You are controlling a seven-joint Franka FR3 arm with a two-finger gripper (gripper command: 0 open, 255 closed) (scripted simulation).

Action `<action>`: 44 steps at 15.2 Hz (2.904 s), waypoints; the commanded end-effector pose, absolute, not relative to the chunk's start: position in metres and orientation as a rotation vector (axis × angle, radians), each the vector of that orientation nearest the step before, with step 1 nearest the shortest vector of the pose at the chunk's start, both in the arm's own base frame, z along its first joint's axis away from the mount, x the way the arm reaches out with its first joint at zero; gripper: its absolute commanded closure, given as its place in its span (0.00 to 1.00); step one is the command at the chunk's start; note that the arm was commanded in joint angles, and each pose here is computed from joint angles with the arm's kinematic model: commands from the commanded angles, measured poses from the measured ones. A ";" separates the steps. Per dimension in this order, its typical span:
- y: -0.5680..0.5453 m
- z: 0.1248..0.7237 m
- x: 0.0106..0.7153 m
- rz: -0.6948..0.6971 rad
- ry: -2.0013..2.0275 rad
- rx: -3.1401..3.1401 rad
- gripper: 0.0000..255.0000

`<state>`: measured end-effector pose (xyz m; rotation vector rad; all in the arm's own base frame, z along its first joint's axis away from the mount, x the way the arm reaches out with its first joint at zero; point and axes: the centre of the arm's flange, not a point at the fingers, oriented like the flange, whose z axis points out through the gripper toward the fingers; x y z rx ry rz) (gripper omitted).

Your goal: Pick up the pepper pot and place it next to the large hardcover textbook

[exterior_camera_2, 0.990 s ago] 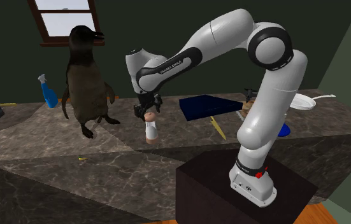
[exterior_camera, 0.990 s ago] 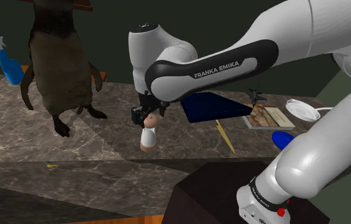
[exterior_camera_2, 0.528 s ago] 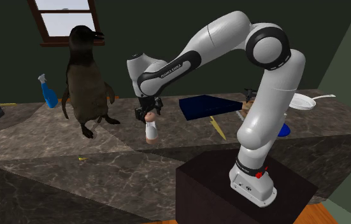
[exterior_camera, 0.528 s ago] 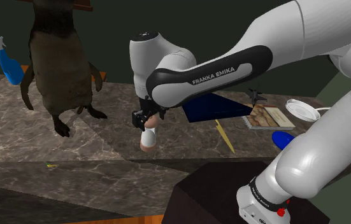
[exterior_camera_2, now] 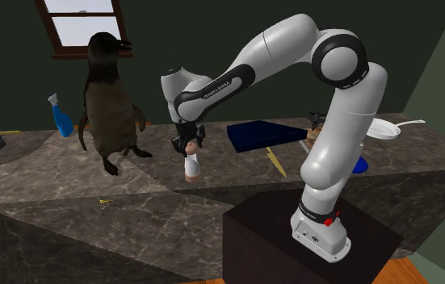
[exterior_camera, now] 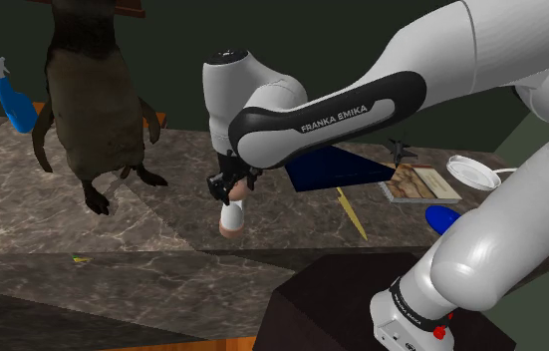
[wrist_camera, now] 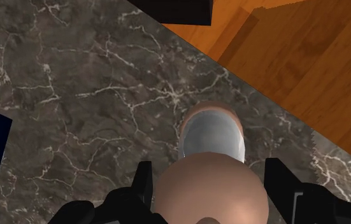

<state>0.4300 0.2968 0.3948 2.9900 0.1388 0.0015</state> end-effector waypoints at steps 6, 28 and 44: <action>0.297 0.394 0.430 0.000 0.139 2.990 1.00; 0.297 0.511 0.430 0.000 0.139 2.990 1.00; 0.297 0.595 0.430 0.000 0.139 2.990 1.00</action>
